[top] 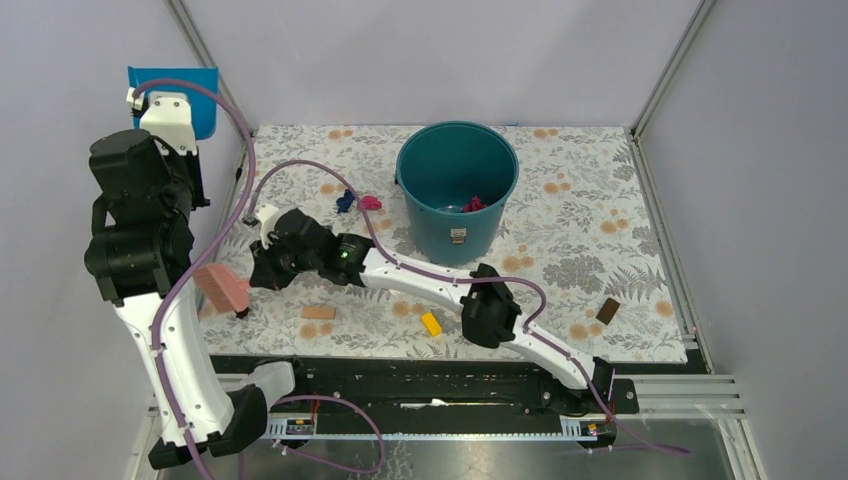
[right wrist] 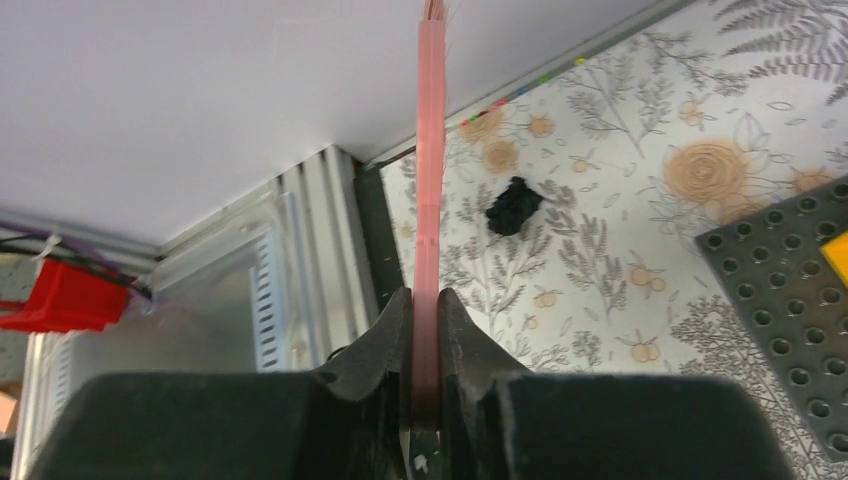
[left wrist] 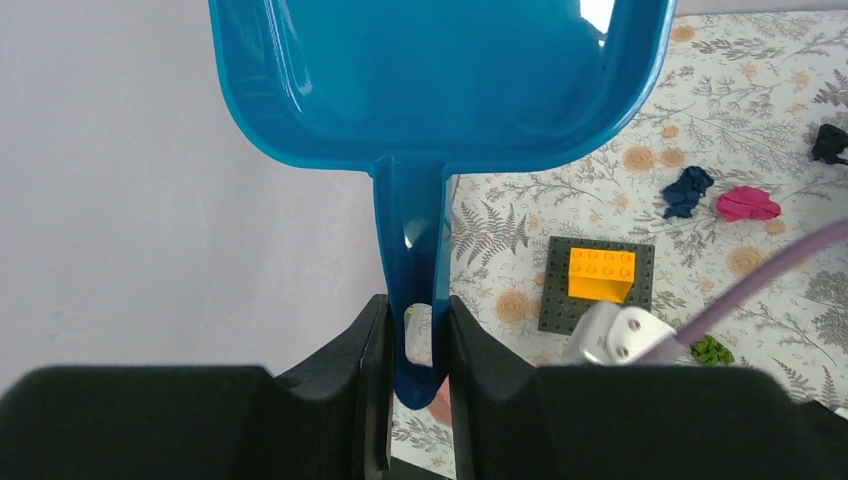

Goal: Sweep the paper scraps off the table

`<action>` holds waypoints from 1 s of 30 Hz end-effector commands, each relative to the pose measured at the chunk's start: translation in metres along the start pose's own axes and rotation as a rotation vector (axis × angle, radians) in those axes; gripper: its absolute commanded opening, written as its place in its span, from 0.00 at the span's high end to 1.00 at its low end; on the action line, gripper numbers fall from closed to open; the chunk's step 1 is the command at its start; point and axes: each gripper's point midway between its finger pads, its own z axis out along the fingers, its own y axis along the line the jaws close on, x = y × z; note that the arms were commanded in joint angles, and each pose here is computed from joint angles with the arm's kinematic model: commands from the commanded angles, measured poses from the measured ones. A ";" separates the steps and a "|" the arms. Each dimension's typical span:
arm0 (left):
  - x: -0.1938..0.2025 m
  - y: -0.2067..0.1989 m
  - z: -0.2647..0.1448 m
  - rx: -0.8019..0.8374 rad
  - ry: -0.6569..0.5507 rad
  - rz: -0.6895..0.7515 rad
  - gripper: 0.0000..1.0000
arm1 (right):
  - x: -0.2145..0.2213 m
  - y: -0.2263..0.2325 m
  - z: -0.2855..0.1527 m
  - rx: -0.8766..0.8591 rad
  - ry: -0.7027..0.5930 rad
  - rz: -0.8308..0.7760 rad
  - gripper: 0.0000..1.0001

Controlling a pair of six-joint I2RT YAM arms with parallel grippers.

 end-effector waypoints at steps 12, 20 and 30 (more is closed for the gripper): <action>0.002 -0.007 -0.024 0.053 -0.051 0.008 1.00 | 0.005 -0.043 0.010 0.124 -0.028 -0.116 1.00; 0.001 -0.015 -0.021 0.091 -0.076 -0.001 1.00 | -0.008 -0.079 -0.034 0.277 0.024 -0.199 1.00; 0.003 -0.019 -0.010 0.105 -0.082 0.023 1.00 | 0.015 -0.111 -0.122 0.339 0.189 -0.267 1.00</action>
